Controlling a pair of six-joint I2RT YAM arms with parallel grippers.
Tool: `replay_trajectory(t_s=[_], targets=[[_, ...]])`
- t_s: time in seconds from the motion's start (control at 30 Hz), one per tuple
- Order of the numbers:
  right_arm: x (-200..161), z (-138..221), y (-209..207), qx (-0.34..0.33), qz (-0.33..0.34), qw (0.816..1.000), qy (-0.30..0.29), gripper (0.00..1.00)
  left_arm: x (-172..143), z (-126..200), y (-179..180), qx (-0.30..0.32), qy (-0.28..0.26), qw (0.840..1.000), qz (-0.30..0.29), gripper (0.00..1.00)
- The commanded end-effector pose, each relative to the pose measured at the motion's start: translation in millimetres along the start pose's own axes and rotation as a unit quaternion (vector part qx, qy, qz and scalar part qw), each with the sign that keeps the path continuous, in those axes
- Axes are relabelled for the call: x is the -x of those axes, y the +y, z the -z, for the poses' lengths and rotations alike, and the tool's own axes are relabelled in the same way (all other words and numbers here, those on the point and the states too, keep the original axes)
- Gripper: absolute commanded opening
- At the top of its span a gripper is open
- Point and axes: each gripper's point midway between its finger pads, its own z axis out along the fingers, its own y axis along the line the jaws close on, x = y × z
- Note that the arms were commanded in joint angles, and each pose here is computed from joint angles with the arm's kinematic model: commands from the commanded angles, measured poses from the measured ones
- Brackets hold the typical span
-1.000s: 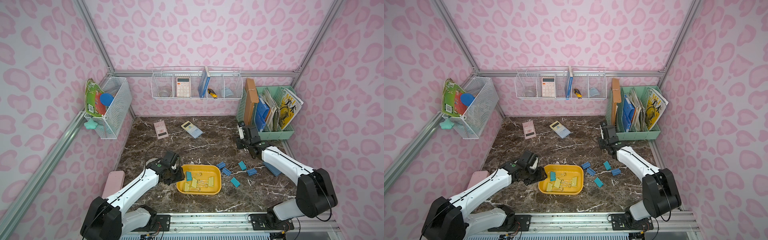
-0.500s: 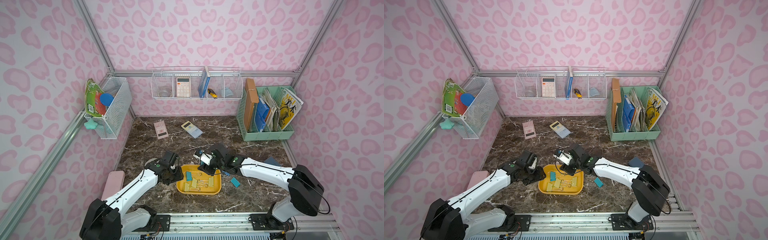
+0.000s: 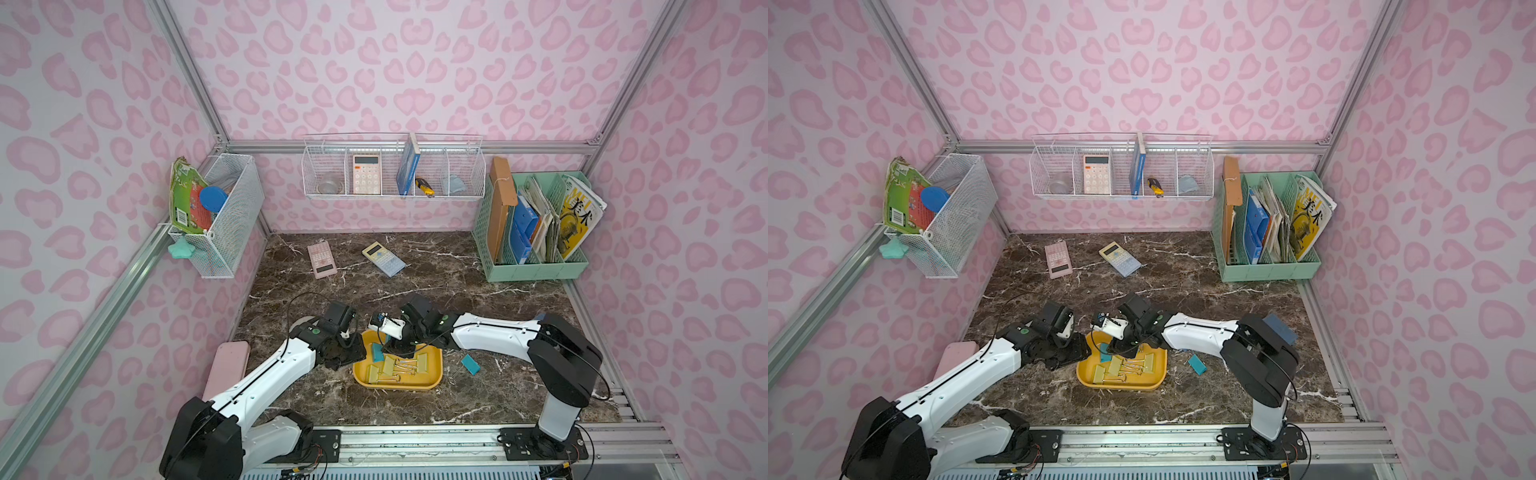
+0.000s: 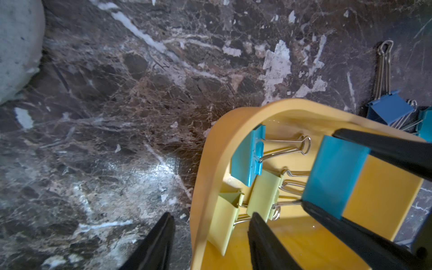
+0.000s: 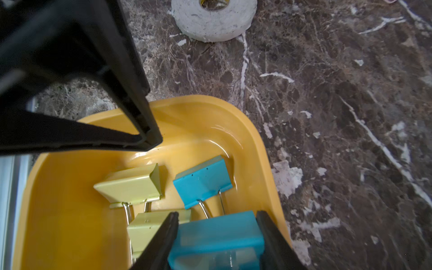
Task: Put the binder clips in the storage box
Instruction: Place the binder clip in the storage box.
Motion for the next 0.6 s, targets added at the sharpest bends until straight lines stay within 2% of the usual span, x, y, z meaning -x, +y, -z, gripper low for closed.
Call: replay_trajectory(t_s=[0.0, 0.03, 0.13, 0.2, 0.27, 0.4, 0.5, 0.57], targets=[[1.3, -5.5, -6.9, 0.000, 0.005, 1.000, 0.002, 0.52, -2.4, -0.7, 3.8, 0.008, 0.006, 1.000, 0.003, 0.55], [0.7, -7.3, -6.2, 0.003, 0.003, 1.000, 0.003, 0.60, -2.0, -1.0, 4.0, 0.008, 0.005, 1.000, 0.002, 0.56], [1.3, -6.7, -1.3, 0.012, -0.002, 1.000, 0.002, 0.71, -1.8, -1.5, 4.1, 0.009, 0.006, 1.000, 0.002, 0.56], [3.1, 3.1, -1.4, 0.005, -0.009, 1.000, -0.007, 0.74, -1.4, -1.6, 4.1, 0.009, 0.006, 1.000, 0.003, 0.56], [13.8, 26.0, -4.1, 0.005, -0.022, 0.999, -0.045, 0.78, -1.2, -1.6, 2.9, 0.006, 0.006, 1.000, 0.002, 0.55], [22.9, 75.2, -31.0, -0.044, -0.099, 0.991, -0.081, 0.79, -1.6, -3.3, 2.0, 0.005, 0.010, 1.000, 0.001, 0.56], [11.0, 123.3, -66.5, -0.138, -0.211, 0.962, -0.103, 0.78, -1.9, -4.2, 1.6, 0.003, 0.011, 1.000, 0.000, 0.56], [-10.3, 155.4, -88.5, -0.190, -0.294, 0.931, -0.108, 0.79, -1.0, -3.5, 0.2, 0.001, 0.010, 1.000, -0.002, 0.56]])
